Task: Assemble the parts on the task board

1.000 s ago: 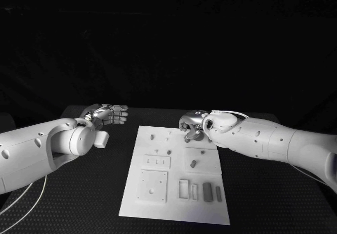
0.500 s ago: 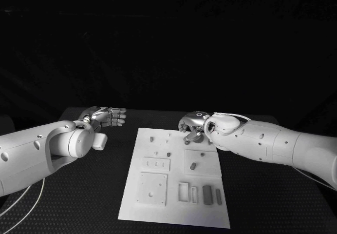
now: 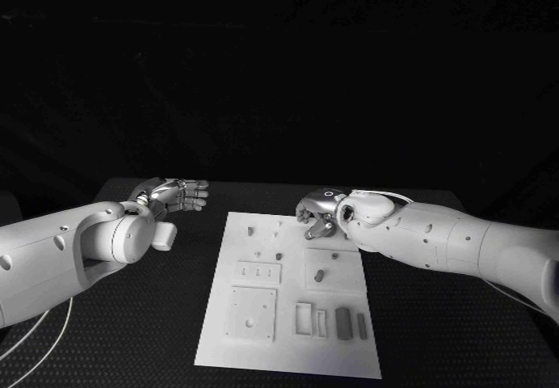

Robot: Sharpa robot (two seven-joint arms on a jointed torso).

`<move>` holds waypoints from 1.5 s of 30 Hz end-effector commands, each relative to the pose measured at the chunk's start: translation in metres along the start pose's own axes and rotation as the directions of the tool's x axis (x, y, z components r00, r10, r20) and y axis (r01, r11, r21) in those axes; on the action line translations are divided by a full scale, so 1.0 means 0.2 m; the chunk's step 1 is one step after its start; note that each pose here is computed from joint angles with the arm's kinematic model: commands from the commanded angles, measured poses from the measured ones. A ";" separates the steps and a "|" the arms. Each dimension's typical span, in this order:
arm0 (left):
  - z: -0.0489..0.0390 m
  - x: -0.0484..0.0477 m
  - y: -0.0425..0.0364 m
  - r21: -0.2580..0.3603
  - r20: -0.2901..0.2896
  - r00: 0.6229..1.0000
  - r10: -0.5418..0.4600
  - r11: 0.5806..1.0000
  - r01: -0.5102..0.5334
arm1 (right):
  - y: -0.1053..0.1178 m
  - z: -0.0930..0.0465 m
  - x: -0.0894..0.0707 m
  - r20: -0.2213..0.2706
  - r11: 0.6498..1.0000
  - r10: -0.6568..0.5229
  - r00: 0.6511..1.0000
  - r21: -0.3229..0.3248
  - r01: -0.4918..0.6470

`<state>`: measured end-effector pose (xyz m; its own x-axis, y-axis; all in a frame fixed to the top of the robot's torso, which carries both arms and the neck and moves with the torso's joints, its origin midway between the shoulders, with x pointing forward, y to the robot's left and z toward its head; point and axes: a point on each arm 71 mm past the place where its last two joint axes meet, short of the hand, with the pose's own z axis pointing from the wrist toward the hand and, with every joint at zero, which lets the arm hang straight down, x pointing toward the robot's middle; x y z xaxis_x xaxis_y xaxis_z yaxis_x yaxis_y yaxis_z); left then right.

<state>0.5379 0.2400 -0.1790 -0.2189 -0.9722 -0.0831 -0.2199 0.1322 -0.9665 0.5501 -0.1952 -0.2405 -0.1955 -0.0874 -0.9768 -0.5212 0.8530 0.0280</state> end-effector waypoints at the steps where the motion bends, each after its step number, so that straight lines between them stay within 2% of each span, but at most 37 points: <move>1: 0.000 0.013 -0.010 0.015 -0.022 1.000 0.000 1.000 0.000 | 0.01 0.00 0.03 -0.030 1.000 -0.016 0.999 -0.011 0.015; 13: 0.006 0.003 -0.008 0.013 -0.018 1.000 0.001 1.000 -0.001 | 0.00 -0.02 0.08 -0.053 1.000 -0.012 0.999 -0.008 0.012; 33: 0.006 0.003 -0.006 0.010 -0.021 1.000 0.001 1.000 -0.001 | -0.03 -0.03 0.10 -0.060 0.999 -0.045 0.997 0.007 0.046; 45: 0.005 0.007 -0.006 0.009 -0.024 1.000 0.000 1.000 0.000 | 0.00 -0.02 0.10 -0.056 0.999 -0.044 0.997 -0.012 0.044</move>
<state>0.5391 0.2413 -0.1796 -0.2230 -0.9714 -0.0822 -0.2218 0.1327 -0.9660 0.5438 -0.2006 -0.2566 -0.2138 -0.1345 -0.9676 -0.5272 0.8497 -0.0016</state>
